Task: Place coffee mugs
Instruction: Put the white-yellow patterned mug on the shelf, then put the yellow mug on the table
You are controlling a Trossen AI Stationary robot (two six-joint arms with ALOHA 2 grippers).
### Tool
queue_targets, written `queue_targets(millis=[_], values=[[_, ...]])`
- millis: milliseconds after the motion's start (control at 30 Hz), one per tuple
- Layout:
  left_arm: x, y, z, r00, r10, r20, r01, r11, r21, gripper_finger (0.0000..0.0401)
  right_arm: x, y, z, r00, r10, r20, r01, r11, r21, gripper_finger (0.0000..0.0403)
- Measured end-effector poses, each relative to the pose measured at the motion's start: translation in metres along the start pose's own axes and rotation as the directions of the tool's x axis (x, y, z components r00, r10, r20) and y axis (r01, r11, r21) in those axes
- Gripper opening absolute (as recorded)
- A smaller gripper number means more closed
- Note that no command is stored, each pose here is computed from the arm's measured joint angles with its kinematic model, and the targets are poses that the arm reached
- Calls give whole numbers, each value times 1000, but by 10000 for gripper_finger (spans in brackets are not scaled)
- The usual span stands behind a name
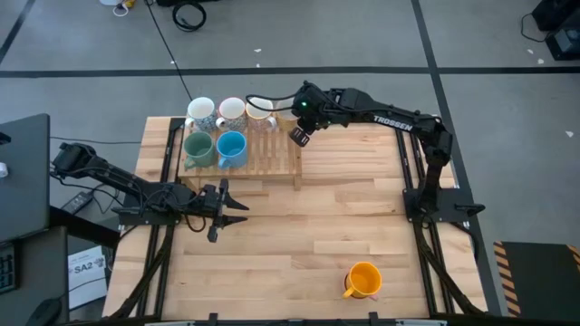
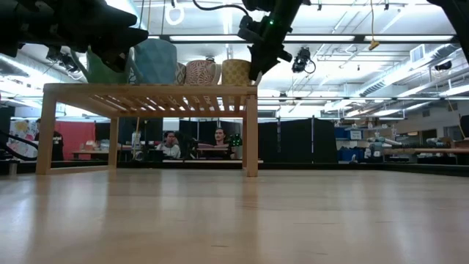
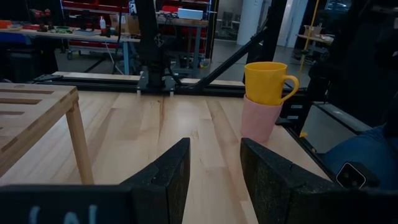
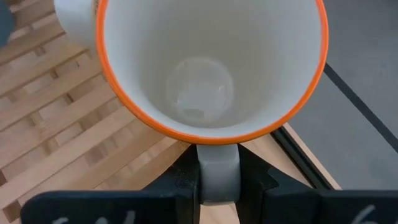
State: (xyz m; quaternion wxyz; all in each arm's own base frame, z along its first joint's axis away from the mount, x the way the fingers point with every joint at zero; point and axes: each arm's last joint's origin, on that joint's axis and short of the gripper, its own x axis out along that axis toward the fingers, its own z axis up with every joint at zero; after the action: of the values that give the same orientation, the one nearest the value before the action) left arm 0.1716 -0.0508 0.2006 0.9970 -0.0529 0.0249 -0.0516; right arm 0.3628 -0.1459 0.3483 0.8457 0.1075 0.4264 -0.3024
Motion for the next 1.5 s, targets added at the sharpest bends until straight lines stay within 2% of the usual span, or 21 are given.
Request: queue_targets(millis=[1033, 1500], values=[[0, 0, 0, 1000, 0, 0, 0, 1000, 1, 148, 2, 2, 4, 998, 28, 49, -27, 1000, -8, 89], [0, 0, 0, 1000, 0, 0, 0, 1000, 1, 148, 2, 2, 5, 998, 31, 59, -27, 998, -60, 138]])
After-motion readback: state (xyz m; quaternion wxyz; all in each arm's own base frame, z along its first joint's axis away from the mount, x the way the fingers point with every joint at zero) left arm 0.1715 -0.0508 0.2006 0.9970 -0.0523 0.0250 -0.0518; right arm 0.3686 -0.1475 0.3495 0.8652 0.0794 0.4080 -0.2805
